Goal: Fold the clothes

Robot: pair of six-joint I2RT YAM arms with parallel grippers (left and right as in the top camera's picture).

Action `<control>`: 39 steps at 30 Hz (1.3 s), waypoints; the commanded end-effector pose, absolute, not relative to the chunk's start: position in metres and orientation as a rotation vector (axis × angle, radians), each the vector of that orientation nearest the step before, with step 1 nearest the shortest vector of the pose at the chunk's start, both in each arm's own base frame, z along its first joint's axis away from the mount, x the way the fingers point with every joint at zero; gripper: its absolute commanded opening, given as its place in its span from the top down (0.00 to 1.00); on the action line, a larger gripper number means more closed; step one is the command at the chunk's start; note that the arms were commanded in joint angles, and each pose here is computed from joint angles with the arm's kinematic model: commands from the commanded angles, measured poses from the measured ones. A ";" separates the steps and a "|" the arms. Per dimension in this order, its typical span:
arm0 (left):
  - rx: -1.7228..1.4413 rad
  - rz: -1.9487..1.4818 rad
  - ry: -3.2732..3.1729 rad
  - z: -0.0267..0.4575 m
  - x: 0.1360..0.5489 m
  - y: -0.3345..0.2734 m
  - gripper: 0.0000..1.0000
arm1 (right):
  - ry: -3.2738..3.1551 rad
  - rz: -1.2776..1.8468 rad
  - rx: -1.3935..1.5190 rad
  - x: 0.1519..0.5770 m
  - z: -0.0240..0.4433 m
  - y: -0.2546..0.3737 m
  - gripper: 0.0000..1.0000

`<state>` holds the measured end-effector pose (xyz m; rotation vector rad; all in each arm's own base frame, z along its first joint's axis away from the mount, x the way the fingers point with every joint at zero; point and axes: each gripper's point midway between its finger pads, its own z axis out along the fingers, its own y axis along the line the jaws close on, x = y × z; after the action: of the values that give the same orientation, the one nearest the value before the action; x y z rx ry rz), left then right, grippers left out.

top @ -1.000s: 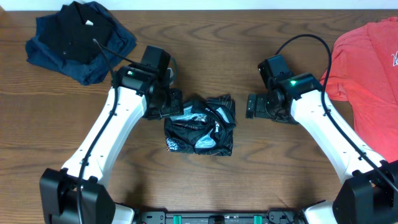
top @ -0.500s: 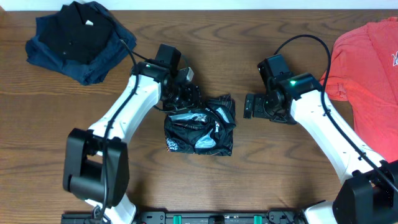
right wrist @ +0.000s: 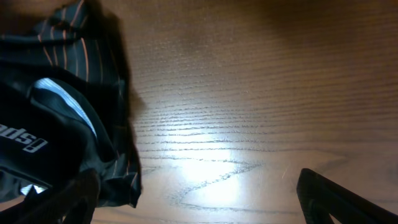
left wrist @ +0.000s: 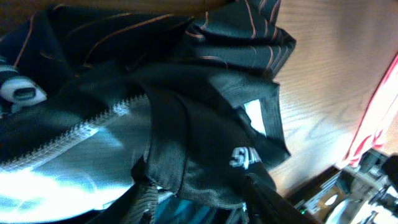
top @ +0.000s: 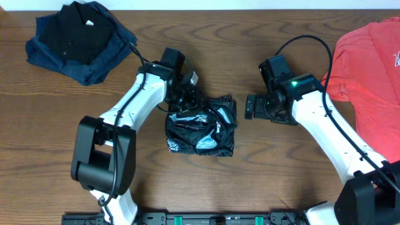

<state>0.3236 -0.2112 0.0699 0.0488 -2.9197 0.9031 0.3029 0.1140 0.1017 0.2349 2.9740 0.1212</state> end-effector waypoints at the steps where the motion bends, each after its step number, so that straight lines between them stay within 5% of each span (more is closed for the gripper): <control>1: 0.021 0.938 -2.936 0.073 0.331 -0.218 0.65 | 2.991 0.108 0.231 0.299 0.093 0.109 0.01; 6: 0.074 0.966 -2.949 0.075 0.339 -0.222 0.94 | 3.006 0.098 0.232 0.293 0.080 0.107 0.01; 20: -0.034 1.295 -2.829 0.109 0.340 -0.270 0.94 | 3.014 0.092 0.269 0.286 0.060 0.104 0.01; 37: -0.110 1.181 -2.986 0.099 0.340 -0.300 0.94 | 3.013 0.075 0.372 0.283 0.060 0.101 0.01; 39: -0.127 1.136 -3.020 0.095 0.339 -0.303 0.88 | 3.014 0.075 0.372 0.283 0.060 0.101 0.01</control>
<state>0.3330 -0.2973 0.0904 -0.1139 -2.9495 1.1773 0.2838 0.1068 0.0619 0.3248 3.0143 0.0948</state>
